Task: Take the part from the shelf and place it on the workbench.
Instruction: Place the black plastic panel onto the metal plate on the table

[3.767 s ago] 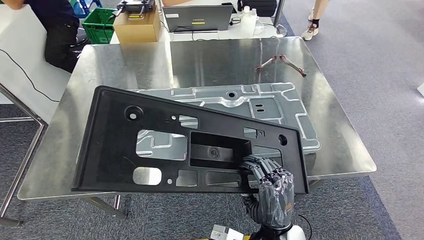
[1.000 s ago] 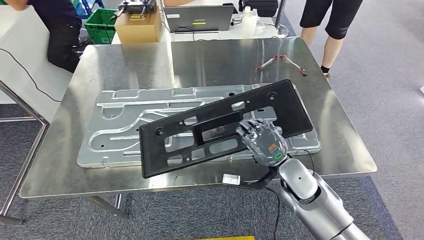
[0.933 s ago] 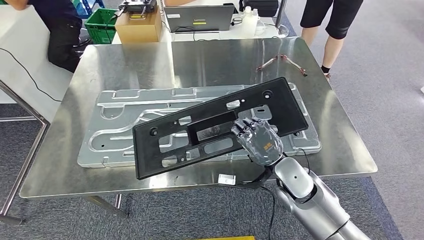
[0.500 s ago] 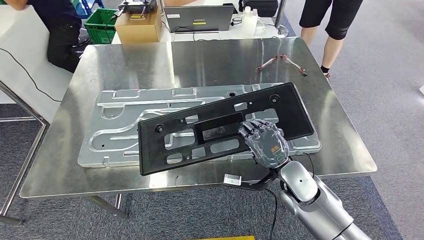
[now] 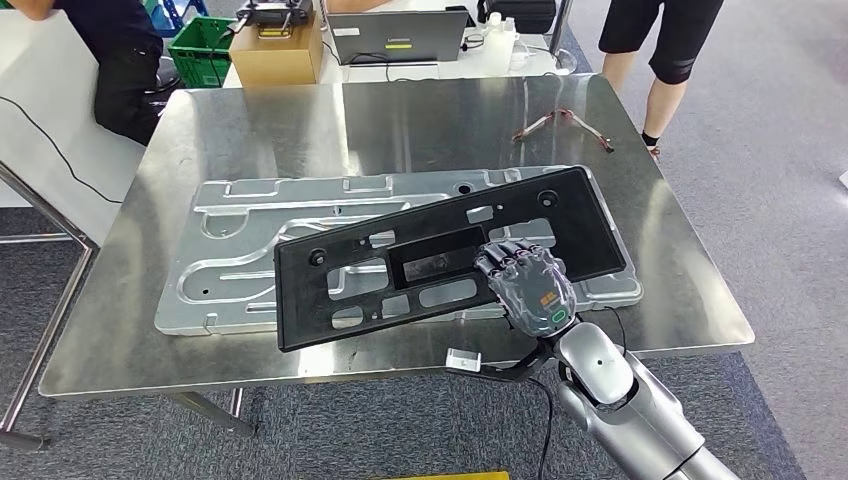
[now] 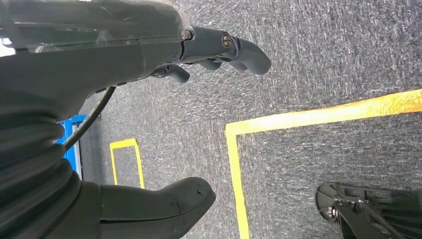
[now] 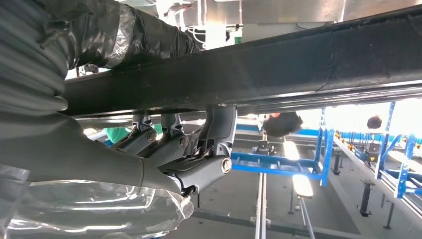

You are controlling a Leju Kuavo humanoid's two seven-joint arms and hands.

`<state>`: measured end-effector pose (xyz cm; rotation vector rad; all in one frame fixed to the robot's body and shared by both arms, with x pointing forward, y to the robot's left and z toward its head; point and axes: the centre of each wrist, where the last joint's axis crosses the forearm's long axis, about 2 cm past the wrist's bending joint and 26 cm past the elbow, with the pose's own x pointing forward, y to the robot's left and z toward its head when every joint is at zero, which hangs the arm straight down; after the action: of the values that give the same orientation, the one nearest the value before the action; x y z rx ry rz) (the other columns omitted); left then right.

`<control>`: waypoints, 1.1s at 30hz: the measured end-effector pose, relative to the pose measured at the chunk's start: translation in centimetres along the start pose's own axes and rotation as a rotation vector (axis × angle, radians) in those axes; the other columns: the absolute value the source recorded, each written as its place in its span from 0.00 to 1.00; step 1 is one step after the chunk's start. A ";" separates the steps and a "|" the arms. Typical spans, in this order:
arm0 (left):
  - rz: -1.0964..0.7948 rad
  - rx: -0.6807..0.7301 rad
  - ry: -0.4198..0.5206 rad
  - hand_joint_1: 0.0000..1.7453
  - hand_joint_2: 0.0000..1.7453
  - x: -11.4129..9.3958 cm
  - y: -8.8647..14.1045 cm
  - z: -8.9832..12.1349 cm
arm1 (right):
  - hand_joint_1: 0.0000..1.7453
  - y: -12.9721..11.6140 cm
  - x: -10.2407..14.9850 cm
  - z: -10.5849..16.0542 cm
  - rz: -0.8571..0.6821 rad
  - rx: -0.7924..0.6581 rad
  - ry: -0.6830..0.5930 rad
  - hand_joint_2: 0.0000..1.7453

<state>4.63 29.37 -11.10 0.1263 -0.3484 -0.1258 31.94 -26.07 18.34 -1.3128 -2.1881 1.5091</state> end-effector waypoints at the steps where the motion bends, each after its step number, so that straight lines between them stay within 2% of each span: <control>1: 0.000 0.000 0.000 0.00 1.00 0.0 0.0 0.0 | 1.00 0.0 0.0 0.0 0.000 0.000 0.000 1.00; 33: 0.000 0.002 0.000 0.00 1.00 0.0 0.1 0.0 | 1.00 0.0 0.0 0.0 0.000 0.000 0.000 1.00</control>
<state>4.62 29.45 -11.10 0.1279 -0.3483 -0.1255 31.93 -26.07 18.33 -1.3124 -2.1879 1.5092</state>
